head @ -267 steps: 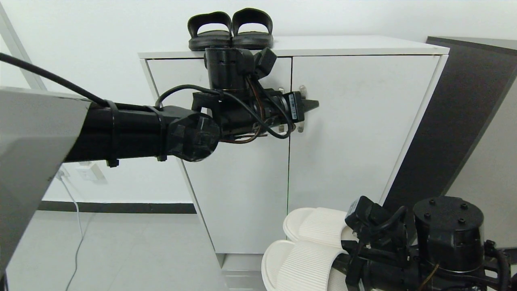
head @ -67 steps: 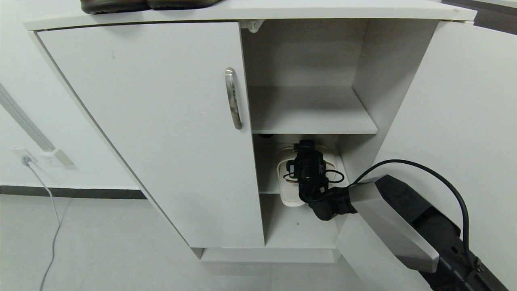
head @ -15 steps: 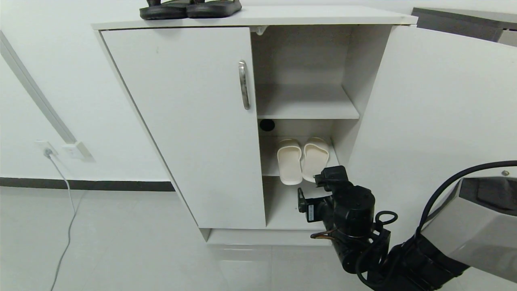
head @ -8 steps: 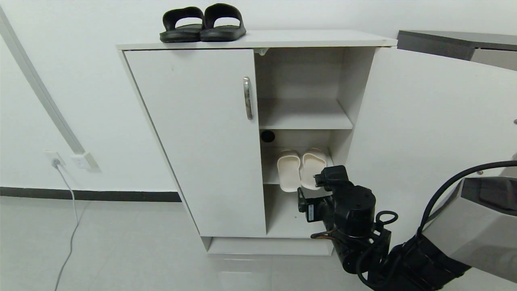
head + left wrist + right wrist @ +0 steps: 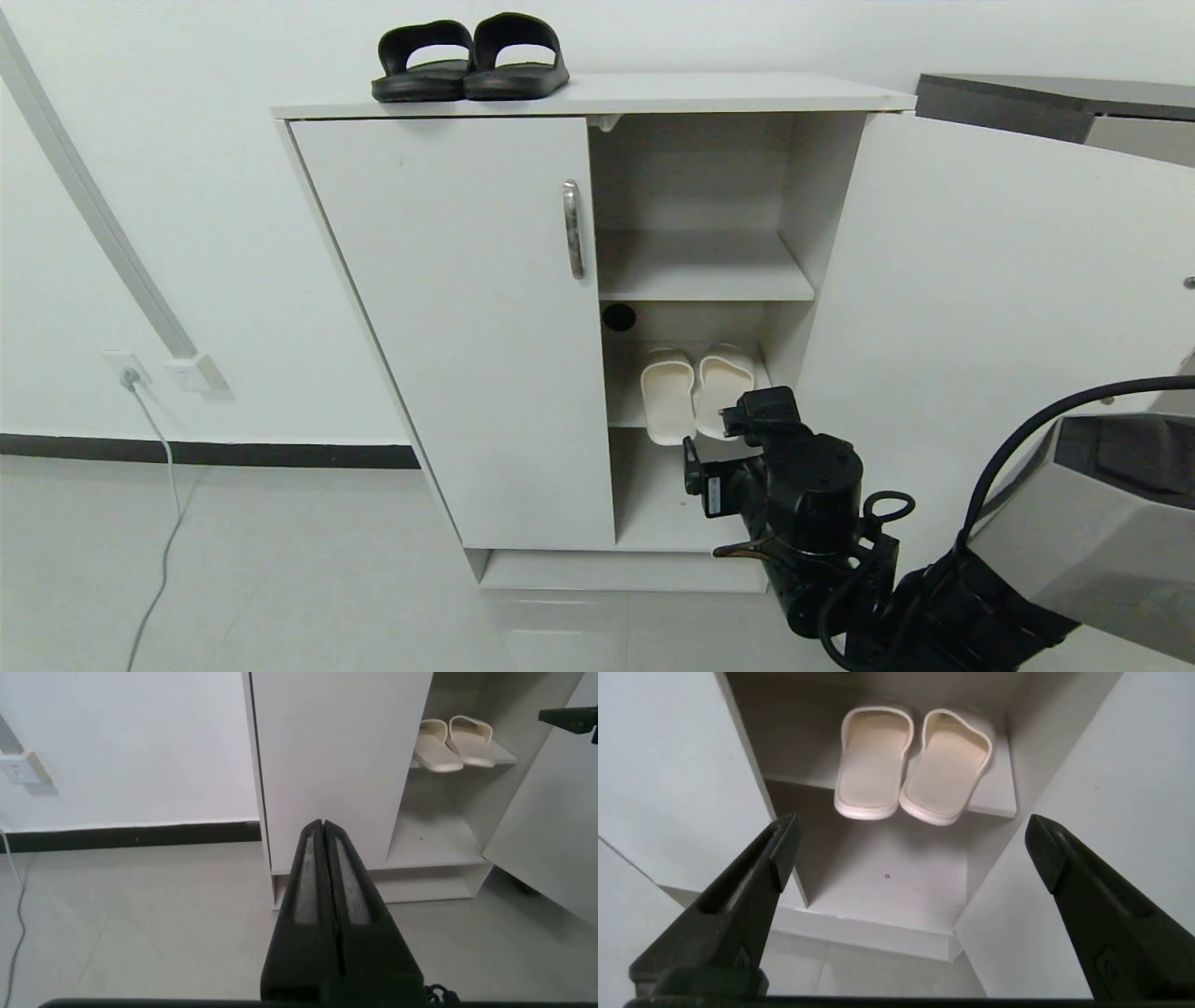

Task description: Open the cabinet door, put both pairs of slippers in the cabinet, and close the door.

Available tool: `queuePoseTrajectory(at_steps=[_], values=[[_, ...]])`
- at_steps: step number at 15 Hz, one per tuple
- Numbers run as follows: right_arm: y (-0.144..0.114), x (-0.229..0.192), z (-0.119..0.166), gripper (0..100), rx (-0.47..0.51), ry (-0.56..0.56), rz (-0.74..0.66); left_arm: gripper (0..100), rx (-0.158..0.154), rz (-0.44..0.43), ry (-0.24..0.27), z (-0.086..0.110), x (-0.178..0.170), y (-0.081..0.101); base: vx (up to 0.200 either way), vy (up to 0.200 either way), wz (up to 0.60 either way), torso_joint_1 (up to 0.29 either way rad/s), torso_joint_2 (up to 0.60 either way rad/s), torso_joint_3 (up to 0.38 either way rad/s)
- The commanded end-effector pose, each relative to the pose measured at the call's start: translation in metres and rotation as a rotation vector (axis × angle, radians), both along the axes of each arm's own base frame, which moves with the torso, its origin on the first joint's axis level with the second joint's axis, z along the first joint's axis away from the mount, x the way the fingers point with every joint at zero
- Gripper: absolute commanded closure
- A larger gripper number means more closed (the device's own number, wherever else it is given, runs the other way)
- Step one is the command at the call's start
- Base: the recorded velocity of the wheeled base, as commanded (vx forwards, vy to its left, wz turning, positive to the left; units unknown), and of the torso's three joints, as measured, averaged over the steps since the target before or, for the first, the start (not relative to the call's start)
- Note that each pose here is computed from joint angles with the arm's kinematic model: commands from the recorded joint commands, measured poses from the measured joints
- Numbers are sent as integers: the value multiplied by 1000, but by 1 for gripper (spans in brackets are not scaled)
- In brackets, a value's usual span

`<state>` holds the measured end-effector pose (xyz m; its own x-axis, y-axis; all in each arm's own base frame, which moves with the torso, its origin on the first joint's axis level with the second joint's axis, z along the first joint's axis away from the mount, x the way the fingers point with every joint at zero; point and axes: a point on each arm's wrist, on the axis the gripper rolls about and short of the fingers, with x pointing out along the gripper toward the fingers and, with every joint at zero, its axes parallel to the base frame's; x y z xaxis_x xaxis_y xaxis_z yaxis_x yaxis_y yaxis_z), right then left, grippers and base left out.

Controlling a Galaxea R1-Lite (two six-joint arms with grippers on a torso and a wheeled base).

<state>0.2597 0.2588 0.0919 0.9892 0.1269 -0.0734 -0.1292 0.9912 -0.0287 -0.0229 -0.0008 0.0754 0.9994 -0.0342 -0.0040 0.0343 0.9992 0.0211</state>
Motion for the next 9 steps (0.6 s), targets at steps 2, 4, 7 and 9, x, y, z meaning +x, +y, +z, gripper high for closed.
queuePoseTrajectory(at_steps=[2, 4, 7, 9], values=[[1, -1, -4, 0, -11, 10, 4, 100, 0, -1, 2, 0, 0, 0, 0, 0, 0, 0, 0, 0], [0, -1, -5, 0, -12, 11, 2, 100, 0, 1, 2, 0, 0, 0, 0, 200, 0, 5, 0, 7], [0, -1, -5, 0, -13, 12, 2, 100, -1, 1, 2, 0, 0, 0, 0, 200, 0, 7, 1, 4], [0, -1, -5, 0, -13, 12, 2, 100, -1, 1, 2, 0, 0, 0, 0, 200, 0, -5, 5, 2]])
